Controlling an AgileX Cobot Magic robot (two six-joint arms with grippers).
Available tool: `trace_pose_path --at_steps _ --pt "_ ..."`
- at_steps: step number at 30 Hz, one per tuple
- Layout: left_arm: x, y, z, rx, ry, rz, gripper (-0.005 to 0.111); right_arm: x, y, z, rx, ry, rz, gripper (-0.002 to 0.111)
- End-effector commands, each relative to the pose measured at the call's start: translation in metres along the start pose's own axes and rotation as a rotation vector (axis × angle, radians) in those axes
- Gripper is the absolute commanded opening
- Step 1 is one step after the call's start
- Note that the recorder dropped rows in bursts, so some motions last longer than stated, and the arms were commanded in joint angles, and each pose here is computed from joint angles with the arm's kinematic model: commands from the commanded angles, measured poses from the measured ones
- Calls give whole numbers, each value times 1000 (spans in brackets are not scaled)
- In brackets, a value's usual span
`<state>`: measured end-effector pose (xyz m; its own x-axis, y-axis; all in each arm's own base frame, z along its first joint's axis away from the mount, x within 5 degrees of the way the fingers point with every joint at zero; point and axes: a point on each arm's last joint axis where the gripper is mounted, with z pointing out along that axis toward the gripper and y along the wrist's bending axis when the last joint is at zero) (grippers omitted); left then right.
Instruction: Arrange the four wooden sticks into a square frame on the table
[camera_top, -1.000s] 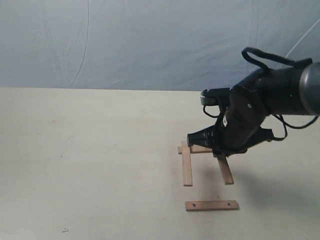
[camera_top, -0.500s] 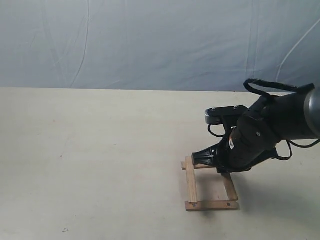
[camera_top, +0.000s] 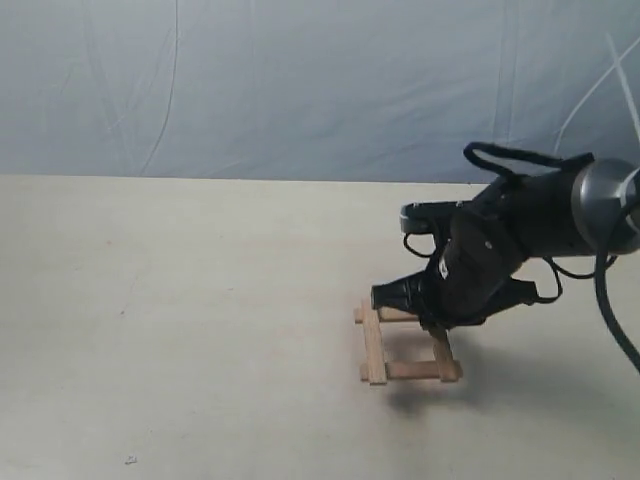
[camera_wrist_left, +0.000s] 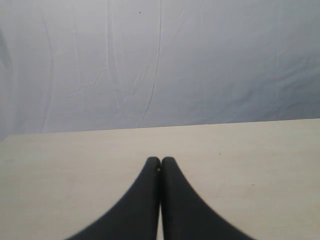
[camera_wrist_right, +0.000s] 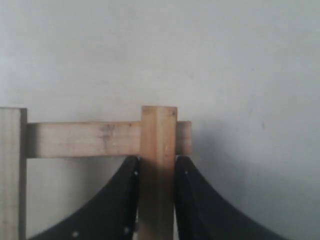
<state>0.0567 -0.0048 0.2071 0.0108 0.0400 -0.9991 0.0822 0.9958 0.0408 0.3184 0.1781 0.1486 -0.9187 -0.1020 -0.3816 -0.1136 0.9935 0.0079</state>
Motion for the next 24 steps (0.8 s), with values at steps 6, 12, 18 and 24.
trace_pose_path --at_steps 6,12,18,24 --pt "1 0 0 7 -5 -1 0 -41 49 -9 -74 13 92 -1" --pt "1 0 0 7 -5 -1 0 -49 73 16 -57 46 57 -1" --pt "1 0 0 7 -5 -1 0 -53 80 40 -27 92 59 -1" --pt "1 0 0 7 -5 -1 0 -53 81 45 -24 94 57 1"
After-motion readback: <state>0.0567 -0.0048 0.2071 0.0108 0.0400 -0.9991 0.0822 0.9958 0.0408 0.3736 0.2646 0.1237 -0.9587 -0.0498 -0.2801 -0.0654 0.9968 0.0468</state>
